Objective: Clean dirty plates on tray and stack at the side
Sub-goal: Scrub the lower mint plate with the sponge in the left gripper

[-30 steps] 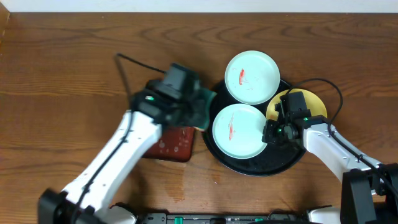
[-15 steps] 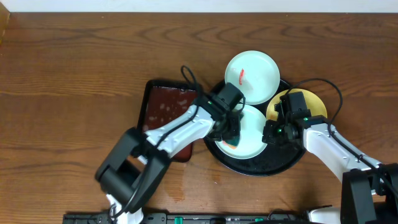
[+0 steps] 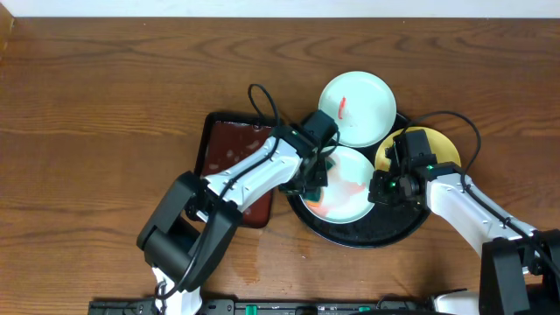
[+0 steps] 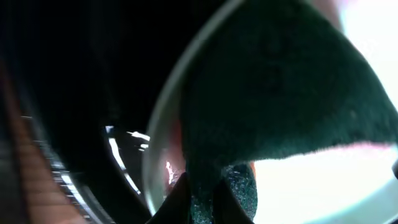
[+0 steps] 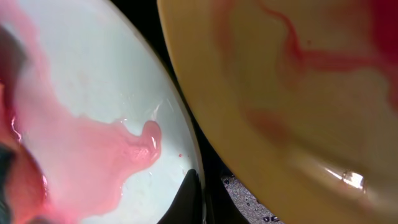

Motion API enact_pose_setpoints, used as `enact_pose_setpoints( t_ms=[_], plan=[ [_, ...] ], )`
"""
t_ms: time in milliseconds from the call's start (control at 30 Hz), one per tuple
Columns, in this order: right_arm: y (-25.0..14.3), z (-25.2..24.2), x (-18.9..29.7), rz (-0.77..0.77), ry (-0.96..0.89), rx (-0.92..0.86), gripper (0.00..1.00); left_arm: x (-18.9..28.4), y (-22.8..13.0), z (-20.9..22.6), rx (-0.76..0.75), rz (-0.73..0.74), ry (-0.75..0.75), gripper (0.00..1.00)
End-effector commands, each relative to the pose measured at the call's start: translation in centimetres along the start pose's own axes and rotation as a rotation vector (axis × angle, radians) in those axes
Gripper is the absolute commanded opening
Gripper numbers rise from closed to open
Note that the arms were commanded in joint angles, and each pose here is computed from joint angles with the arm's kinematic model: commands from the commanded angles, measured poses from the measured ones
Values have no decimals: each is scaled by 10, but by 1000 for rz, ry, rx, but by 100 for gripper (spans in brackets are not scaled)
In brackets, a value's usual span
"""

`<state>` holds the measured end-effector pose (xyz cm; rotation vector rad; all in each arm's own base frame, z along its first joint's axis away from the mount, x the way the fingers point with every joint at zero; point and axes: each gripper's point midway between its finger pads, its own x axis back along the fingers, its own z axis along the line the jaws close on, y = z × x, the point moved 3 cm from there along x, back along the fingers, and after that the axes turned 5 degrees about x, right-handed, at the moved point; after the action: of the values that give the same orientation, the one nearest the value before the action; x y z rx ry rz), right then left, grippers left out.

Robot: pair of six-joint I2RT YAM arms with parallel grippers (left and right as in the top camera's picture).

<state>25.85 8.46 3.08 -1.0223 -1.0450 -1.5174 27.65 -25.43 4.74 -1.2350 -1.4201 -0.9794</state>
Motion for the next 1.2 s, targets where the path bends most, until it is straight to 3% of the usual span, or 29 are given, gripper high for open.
enact_pose_setpoints(
  t_ms=[0, 100, 333, 567, 933, 1167],
  plan=[
    [-5, -14, -3, 12, -91, 31, 1, -10, 27, 39, 26, -126, 186, 7],
    [-4, -14, -3, 12, -90, 45, 1, -20, 20, 21, 5, -94, 115, 7],
    [-5, -14, -3, 19, -91, 90, 1, -37, -26, -60, -111, 137, -263, 7],
    [-5, -14, -3, 19, -91, 98, 1, -30, -47, -95, -159, 198, -412, 8],
    [-6, -14, -3, 23, -93, 100, 1, -30, -40, -97, -189, 158, -419, 8],
    [-7, -15, -3, 25, -93, 99, 1, -42, -17, -25, -46, 92, -89, 8]
  ],
)
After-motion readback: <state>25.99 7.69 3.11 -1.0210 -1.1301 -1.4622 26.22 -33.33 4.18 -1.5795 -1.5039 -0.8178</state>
